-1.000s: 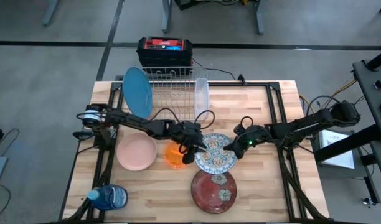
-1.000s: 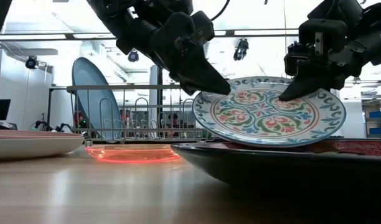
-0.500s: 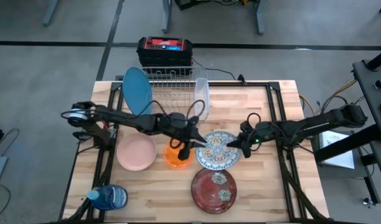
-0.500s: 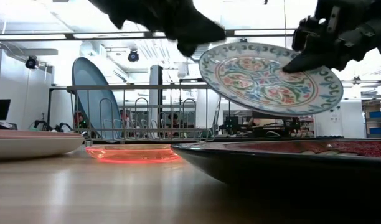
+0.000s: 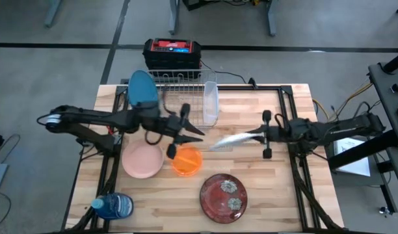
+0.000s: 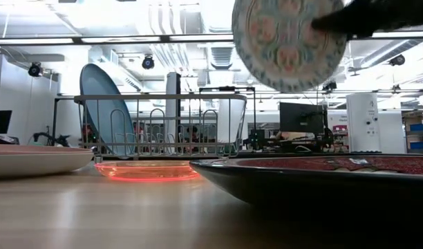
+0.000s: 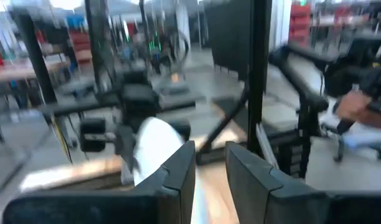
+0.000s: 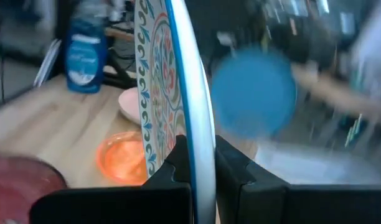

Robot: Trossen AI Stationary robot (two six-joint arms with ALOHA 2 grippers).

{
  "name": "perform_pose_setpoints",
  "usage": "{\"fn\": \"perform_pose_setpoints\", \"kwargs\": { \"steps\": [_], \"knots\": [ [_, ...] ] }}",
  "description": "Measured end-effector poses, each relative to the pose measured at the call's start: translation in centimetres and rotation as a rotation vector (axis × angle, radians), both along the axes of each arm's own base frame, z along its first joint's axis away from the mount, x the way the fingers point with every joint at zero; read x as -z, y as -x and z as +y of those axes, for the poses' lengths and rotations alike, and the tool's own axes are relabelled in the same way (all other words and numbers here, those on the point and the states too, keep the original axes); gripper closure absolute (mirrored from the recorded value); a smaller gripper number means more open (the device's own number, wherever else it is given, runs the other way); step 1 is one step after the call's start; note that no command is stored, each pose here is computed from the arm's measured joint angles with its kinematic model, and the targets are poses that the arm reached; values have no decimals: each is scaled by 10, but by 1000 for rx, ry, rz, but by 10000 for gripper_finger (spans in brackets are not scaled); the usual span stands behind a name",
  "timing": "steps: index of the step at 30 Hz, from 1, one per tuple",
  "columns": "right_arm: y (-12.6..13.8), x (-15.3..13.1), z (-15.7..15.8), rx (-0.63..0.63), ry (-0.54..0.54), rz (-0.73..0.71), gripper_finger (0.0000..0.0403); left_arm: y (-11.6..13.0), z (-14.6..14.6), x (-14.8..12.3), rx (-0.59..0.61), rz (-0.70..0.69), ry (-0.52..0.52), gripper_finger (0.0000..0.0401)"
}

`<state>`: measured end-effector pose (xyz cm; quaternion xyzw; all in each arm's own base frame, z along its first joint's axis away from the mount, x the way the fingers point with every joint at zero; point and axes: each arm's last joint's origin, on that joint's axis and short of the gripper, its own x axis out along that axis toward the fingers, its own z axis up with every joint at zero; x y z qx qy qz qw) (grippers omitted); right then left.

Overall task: Sort dishes
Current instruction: Put the white plate in the dishwasher rack

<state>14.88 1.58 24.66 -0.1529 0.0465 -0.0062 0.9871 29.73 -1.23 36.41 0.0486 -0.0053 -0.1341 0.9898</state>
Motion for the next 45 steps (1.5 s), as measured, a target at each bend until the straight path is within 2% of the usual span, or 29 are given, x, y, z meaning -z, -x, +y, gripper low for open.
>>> {"fn": "perform_pose_setpoints", "kwargs": {
  "steps": [5,8,10,14,18,20,23,28,31,35,40,43,45],
  "knots": [
    [2,-20,11,-187,459,-88,389,26,0,-27,2,-114,11,324],
    [3,-20,19,-306,783,-138,389,37,0,-36,2,-150,12,324],
    [2,-20,24,-340,932,-162,389,44,1,-42,2,-177,8,324],
    [1,-29,29,-341,1025,-229,389,54,1,-49,-1,-211,-16,324],
    [-5,-26,37,-372,1122,-254,389,63,1,-54,-18,-258,-114,324],
    [-10,-19,42,-409,1187,-232,389,66,1,-56,-26,-279,-163,324],
    [-18,-14,47,-417,1227,-200,389,68,1,-57,-31,-289,-192,324],
    [-30,-15,49,-349,1231,-137,390,68,2,-57,-31,-278,-187,324],
    [-33,-27,48,-276,1133,-104,390,67,2,-56,-60,-265,-177,324],
    [-32,-67,39,-108,987,-85,390,70,6,-59,-195,-265,-165,324],
    [-32,-128,18,58,673,-45,390,77,11,-76,-359,-297,-151,324],
    [-32,-172,-3,159,500,-14,390,83,12,-95,-376,-336,-140,324],
    [-35,-193,-17,179,418,45,390,85,12,-107,-374,-331,-128,324]
  ]
}}
